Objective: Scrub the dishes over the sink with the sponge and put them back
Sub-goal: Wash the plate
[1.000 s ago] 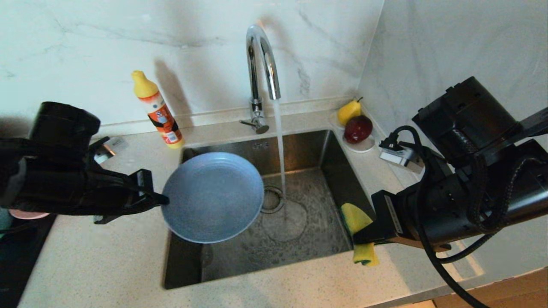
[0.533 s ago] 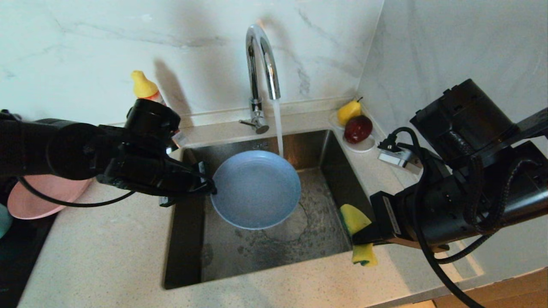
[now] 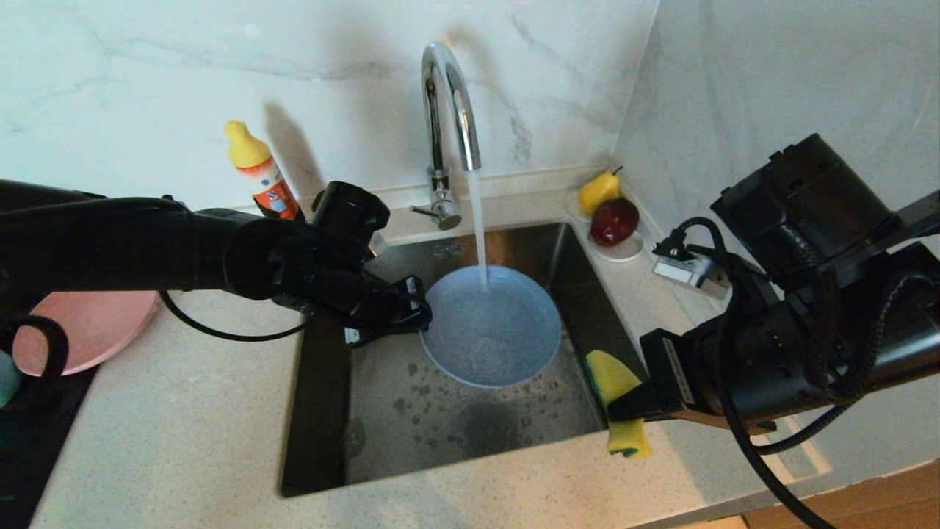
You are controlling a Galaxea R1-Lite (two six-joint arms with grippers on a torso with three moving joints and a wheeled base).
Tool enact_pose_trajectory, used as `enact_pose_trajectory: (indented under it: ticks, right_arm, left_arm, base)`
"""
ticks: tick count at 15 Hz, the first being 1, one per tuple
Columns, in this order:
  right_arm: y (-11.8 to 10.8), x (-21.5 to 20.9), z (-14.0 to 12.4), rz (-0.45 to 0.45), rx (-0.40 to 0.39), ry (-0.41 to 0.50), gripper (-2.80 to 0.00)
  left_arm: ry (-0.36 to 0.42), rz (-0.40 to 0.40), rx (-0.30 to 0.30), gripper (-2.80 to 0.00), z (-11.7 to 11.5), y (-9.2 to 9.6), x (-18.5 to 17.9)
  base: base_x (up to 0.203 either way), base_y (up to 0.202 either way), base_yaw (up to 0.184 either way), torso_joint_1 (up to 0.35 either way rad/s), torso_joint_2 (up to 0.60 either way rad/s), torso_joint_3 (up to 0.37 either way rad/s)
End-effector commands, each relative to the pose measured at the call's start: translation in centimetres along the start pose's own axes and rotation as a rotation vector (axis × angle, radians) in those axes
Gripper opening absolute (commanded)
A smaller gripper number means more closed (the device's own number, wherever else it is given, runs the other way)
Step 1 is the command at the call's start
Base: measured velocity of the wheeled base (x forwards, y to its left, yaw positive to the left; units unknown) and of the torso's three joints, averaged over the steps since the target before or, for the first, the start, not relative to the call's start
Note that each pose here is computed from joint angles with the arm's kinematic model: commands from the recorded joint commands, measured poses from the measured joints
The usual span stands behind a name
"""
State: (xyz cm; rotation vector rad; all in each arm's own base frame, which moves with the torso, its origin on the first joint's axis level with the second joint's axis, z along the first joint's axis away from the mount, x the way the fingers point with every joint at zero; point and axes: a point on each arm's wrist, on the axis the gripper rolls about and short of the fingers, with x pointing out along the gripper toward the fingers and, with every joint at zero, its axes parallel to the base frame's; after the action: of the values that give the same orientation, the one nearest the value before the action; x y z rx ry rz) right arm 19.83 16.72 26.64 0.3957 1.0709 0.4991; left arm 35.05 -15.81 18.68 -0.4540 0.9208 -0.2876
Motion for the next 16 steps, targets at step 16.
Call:
enact_pose_trajectory:
  ticks: [16]
  right_arm:
    - [0.0,0.5,-0.1,0.006,0.005,0.031,-2.80]
  left_arm:
    - [-0.264,0.273,0.160,-2.80,-0.9,0.2,-7.4]
  base:
    - [0.000,0.000,0.000,0.000,0.00,0.000]
